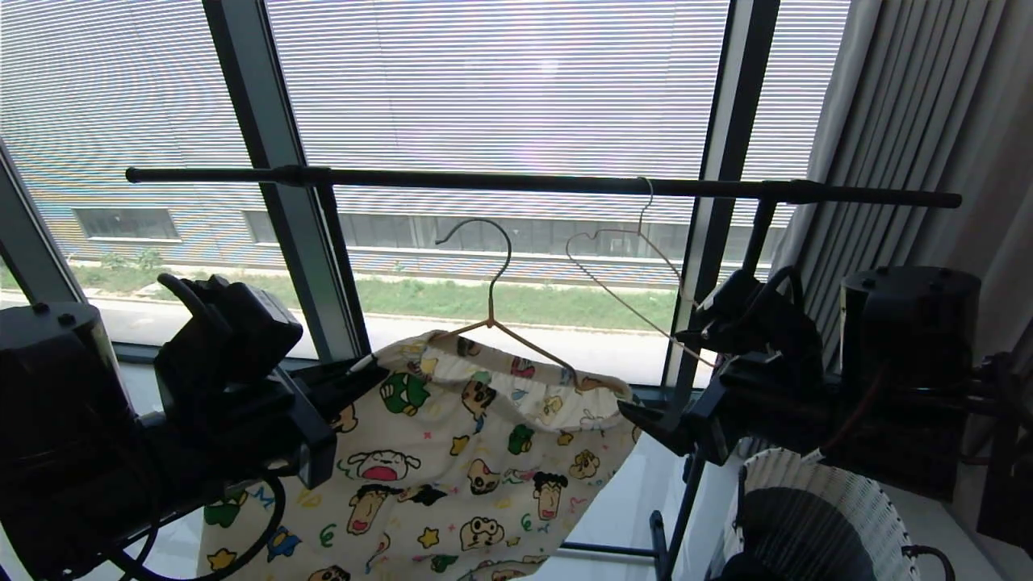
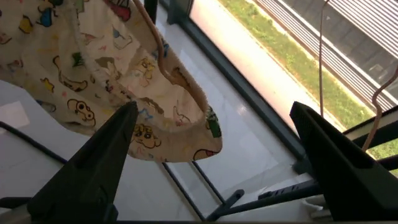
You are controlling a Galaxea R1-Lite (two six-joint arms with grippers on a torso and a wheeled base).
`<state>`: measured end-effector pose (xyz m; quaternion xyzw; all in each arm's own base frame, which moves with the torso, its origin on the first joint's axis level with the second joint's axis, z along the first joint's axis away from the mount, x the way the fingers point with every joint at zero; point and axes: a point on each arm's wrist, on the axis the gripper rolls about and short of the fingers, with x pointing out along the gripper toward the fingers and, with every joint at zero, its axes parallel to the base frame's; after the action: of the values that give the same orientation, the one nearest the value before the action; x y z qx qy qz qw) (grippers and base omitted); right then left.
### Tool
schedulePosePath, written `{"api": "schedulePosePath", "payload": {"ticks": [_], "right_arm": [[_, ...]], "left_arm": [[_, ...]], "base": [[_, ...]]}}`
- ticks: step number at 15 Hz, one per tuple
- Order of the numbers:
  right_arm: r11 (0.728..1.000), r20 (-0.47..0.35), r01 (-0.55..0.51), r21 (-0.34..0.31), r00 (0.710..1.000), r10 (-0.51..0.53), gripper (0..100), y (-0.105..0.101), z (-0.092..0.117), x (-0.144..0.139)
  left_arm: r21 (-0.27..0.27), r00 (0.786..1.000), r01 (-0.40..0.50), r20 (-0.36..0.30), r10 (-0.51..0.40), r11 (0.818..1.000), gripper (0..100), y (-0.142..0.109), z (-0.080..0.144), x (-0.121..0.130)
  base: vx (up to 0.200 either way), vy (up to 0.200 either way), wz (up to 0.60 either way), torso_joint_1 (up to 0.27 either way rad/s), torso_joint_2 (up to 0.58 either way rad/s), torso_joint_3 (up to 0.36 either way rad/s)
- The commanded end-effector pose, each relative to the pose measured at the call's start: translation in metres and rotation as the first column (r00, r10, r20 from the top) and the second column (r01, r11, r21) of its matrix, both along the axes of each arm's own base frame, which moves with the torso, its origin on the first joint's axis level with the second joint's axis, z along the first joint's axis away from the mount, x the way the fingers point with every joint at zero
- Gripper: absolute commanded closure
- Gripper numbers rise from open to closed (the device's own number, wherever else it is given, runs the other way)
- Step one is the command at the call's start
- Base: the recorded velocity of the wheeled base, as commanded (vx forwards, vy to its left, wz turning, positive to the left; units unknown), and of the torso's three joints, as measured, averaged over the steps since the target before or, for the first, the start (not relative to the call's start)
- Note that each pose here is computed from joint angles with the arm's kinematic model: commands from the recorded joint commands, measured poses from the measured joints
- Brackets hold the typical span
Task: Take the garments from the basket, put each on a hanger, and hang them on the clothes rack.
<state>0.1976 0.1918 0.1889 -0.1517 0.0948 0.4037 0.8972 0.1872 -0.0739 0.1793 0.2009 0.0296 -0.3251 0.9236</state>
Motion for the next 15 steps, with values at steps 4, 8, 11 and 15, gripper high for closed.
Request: {"api": "schedulePosePath", "payload": {"ticks": [4, 8, 11, 15], "right_arm": [[0.977, -0.009, -0.196, -0.086, 0.981, 0.196, 0, 0.0, 0.012, -0.005], [0.943, -0.1, -0.311, -0.119, 0.949, 0.3, 0, 0.026, 0.019, 0.017], [0.924, -0.148, -0.353, -0.144, 0.931, 0.333, 0, 0.038, 0.015, 0.026], [0.916, -0.2, -0.365, -0.167, 0.922, 0.331, 0, 0.047, 0.0, 0.033]], "left_arm": [[0.0, 0.998, 0.063, 0.005, -0.063, 0.998, 100, -0.009, -0.001, -0.011], [0.006, 0.993, 0.116, 0.034, -0.116, 0.993, 100, -0.013, 0.002, -0.023], [0.008, 0.991, 0.119, 0.059, -0.119, 0.993, 100, -0.013, 0.005, -0.024], [-0.001, 0.989, 0.121, 0.089, -0.12, 0.993, 100, -0.014, 0.008, -0.024]], "base": [[0.0, 0.0, 0.0, 0.0, 0.0, 0.0], [0.0, 0.0, 0.0, 0.0, 0.0, 0.0], [0.0, 0.0, 0.0, 0.0, 0.0, 0.0], [0.0, 0.0, 0.0, 0.0, 0.0, 0.0]]}}
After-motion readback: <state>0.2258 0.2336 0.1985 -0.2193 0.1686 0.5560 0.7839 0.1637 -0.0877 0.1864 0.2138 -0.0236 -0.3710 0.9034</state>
